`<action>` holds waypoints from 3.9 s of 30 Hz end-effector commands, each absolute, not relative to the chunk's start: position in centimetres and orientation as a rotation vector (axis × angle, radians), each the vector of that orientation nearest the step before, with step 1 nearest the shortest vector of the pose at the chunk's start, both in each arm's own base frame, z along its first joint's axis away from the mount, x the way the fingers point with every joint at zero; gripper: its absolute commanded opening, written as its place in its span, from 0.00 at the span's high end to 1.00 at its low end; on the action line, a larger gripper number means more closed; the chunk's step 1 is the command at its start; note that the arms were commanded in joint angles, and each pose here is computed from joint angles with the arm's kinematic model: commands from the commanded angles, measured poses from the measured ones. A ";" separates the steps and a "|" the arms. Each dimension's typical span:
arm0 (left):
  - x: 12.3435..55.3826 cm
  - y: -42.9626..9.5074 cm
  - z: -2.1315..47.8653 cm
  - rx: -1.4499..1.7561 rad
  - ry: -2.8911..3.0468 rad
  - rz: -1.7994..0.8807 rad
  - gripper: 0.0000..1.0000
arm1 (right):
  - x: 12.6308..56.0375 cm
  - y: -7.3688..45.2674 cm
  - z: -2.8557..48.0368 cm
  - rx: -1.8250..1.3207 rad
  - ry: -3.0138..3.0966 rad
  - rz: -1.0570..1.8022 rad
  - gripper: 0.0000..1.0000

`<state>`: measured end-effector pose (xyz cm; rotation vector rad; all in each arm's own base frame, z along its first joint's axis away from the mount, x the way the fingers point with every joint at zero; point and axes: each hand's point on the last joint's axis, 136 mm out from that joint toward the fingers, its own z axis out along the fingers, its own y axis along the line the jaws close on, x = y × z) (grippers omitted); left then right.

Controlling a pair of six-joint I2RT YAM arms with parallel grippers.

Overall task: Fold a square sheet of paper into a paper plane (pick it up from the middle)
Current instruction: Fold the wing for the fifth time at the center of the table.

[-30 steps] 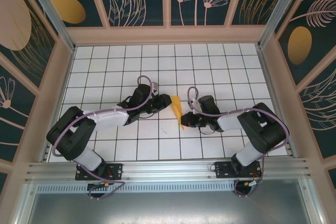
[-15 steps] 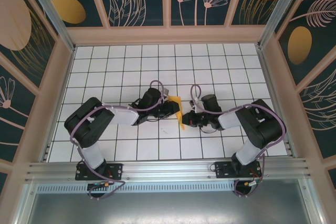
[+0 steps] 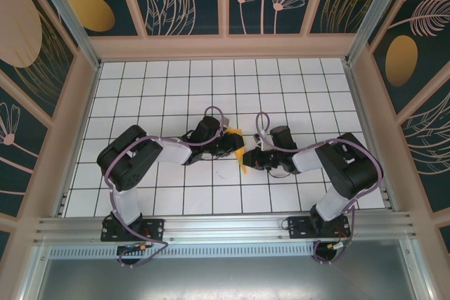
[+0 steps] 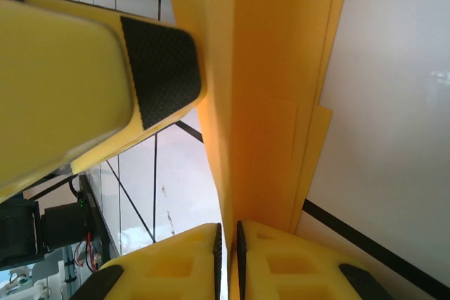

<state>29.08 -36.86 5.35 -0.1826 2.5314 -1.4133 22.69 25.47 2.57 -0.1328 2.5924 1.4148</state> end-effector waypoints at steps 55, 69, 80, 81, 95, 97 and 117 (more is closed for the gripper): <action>29.1 -36.7 1.8 -0.136 2.661 -1.255 0.67 | 22.5 25.3 5.6 -0.015 2.556 1.475 0.97; 29.2 -36.9 1.8 -0.129 2.665 -1.264 0.67 | 22.6 25.0 2.5 0.055 2.669 1.424 0.95; 29.0 -36.8 1.3 -0.127 2.680 -1.250 0.67 | 20.5 23.3 -1.7 0.167 2.862 1.296 0.96; 29.0 -36.8 1.3 -0.129 2.680 -1.249 0.67 | 20.2 23.1 -1.9 0.169 2.887 1.273 0.95; 29.0 -36.7 1.1 -0.131 2.689 -1.238 0.67 | 21.4 25.7 3.0 0.049 2.780 1.381 0.95; 29.0 -36.7 1.1 -0.130 2.687 -1.240 0.67 | 21.4 25.6 2.2 0.061 2.803 1.347 0.95; 29.0 -36.7 1.1 -0.124 2.694 -1.232 0.68 | 21.8 25.5 4.6 0.058 2.793 1.219 0.95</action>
